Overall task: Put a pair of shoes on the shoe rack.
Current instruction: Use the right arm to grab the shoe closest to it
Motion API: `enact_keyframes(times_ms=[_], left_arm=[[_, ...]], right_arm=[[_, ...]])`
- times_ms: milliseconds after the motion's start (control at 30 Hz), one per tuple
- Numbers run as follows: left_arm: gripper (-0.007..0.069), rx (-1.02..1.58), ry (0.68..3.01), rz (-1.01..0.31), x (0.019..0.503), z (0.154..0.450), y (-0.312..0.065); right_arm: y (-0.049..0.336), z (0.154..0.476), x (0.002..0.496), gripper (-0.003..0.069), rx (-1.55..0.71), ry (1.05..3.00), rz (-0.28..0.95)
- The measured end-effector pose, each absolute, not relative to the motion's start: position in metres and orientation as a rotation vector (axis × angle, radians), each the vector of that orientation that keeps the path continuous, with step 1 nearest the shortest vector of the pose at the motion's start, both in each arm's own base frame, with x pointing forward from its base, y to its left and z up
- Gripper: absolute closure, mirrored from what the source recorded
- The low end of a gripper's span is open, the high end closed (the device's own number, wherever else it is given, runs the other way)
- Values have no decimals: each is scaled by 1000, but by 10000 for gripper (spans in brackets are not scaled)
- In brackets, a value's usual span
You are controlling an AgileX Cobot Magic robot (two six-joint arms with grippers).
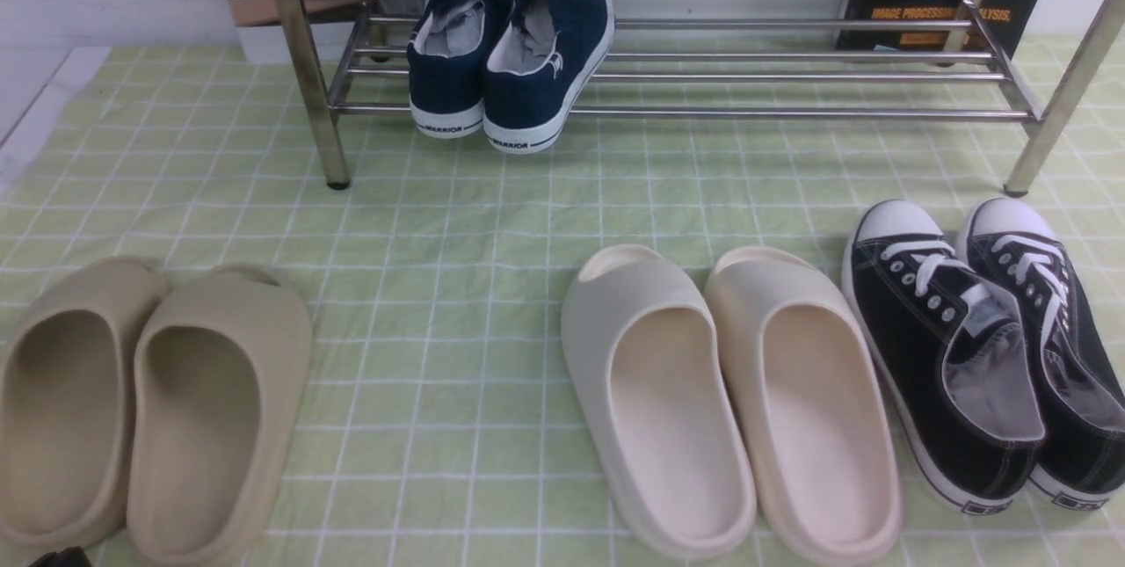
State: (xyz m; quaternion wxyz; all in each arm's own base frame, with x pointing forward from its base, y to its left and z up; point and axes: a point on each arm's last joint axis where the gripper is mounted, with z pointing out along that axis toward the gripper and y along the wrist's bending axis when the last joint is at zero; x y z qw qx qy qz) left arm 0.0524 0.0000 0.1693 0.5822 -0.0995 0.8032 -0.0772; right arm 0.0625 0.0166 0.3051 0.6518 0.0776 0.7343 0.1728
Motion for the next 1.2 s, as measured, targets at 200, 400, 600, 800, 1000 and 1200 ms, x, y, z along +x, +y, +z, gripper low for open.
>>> enact_keyframes(times_ms=[200,400,600,800,1000,1200], left_arm=[[533,-232,1876,-180,52,169,0],[526,-232,1876,-180,52,169,0],[526,-233,1876,-181,52,169,0],[523,-233,1876,-181,52,169,0],[514,-233,1876,-181,52,169,0],[512,-233,1876,-181,52,169,0]], right_arm=[[15,342,108,662,-96,2180,239],[20,337,159,657,-332,2574,208],[45,315,201,651,-551,2742,105],[72,280,239,580,-633,2834,47],[93,244,263,369,-712,2859,28],[100,215,283,222,-668,2875,-11]])
